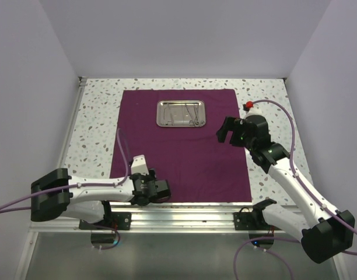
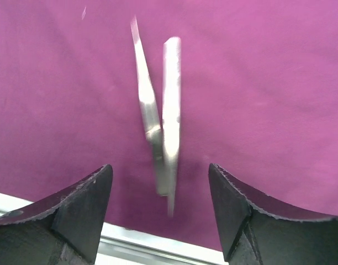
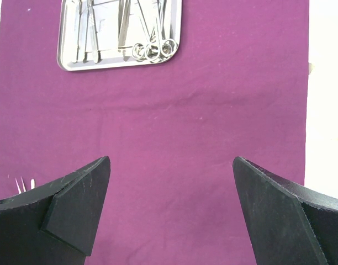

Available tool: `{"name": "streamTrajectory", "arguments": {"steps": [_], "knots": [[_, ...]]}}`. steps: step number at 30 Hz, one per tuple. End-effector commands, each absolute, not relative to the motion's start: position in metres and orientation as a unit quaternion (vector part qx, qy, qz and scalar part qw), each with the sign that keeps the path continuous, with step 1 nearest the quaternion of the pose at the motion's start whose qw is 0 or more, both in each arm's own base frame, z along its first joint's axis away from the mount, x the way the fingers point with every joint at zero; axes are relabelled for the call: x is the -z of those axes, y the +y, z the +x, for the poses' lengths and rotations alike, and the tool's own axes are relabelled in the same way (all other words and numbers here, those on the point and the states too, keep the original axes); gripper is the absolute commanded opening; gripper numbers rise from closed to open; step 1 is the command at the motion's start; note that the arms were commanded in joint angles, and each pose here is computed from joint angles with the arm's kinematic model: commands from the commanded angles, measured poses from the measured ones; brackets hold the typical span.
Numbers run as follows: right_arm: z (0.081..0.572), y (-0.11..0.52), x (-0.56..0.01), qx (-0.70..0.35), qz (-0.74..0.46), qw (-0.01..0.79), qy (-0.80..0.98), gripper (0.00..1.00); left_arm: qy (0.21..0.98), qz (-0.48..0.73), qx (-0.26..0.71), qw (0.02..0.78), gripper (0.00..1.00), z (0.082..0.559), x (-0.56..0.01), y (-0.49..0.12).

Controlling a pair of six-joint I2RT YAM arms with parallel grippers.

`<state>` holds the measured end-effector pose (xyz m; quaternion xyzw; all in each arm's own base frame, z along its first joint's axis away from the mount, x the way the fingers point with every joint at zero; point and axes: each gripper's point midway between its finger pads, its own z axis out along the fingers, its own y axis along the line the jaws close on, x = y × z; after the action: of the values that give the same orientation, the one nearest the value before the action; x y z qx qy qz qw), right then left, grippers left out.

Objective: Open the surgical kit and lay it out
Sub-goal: Place the medical item in the surgical kit, then pick up the medical item from the container.

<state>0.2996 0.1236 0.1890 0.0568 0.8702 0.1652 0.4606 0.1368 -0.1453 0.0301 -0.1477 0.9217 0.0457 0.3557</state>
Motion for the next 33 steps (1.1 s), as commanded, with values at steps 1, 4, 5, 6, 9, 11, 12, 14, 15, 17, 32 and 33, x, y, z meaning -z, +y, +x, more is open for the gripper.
{"name": "streamTrajectory", "arguments": {"steps": [1, 4, 5, 6, 9, 11, 12, 14, 15, 17, 32, 33], "knots": [[0.298, 0.124, -0.197, -0.17, 0.056, 0.474, 0.862, 0.96, 0.895, -0.148, -0.028, 0.42, 0.75, 0.161, -0.07, -0.159], [0.298, 0.124, -0.197, -0.171, 0.056, 0.473, 0.862, 0.96, 0.869, -0.123, -0.033, 0.478, 0.78, 0.186, -0.107, -0.178], [0.298, 0.124, -0.197, -0.171, 0.056, 0.473, 0.862, 0.96, 0.862, -0.116, -0.034, 0.492, 0.78, 0.197, -0.124, -0.191], [0.297, 0.124, -0.197, -0.172, 0.055, 0.474, 0.862, 0.96, 0.849, -0.116, -0.038, 0.515, 0.8, 0.207, -0.137, -0.195], [0.297, 0.125, -0.195, -0.173, 0.055, 0.472, 0.863, 0.96, 0.827, -0.116, -0.043, 0.549, 0.81, 0.238, -0.17, -0.215], [0.296, 0.126, -0.196, -0.176, 0.054, 0.472, 0.862, 0.96, 0.819, -0.101, -0.037, 0.564, 0.81, 0.273, -0.187, -0.229], [0.296, 0.125, -0.195, -0.175, 0.053, 0.471, 0.863, 0.96, 0.829, -0.082, -0.01, 0.552, 0.8, 0.283, -0.185, -0.241], [0.296, 0.126, -0.195, -0.177, 0.052, 0.471, 0.863, 0.96, 0.812, -0.06, 0.031, 0.579, 0.79, 0.325, -0.198, -0.251], [0.296, 0.126, -0.195, -0.176, 0.053, 0.47, 0.863, 0.96, 0.818, -0.032, 0.07, 0.57, 0.79, 0.334, -0.196, -0.265], [0.296, 0.126, -0.196, -0.178, 0.052, 0.471, 0.862, 0.96, 0.808, -0.018, 0.082, 0.583, 0.8, 0.375, -0.201, -0.269], [0.294, 0.137, -0.197, -0.201, 0.033, 0.466, 0.861, 0.97, 0.86, 0.045, 0.067, 0.504, 0.77, 0.525, -0.115, -0.306], [0.294, 0.137, -0.196, -0.2, 0.034, 0.464, 0.862, 0.97, 0.862, 0.045, 0.069, 0.5, 0.77, 0.526, -0.11, -0.305]]}}
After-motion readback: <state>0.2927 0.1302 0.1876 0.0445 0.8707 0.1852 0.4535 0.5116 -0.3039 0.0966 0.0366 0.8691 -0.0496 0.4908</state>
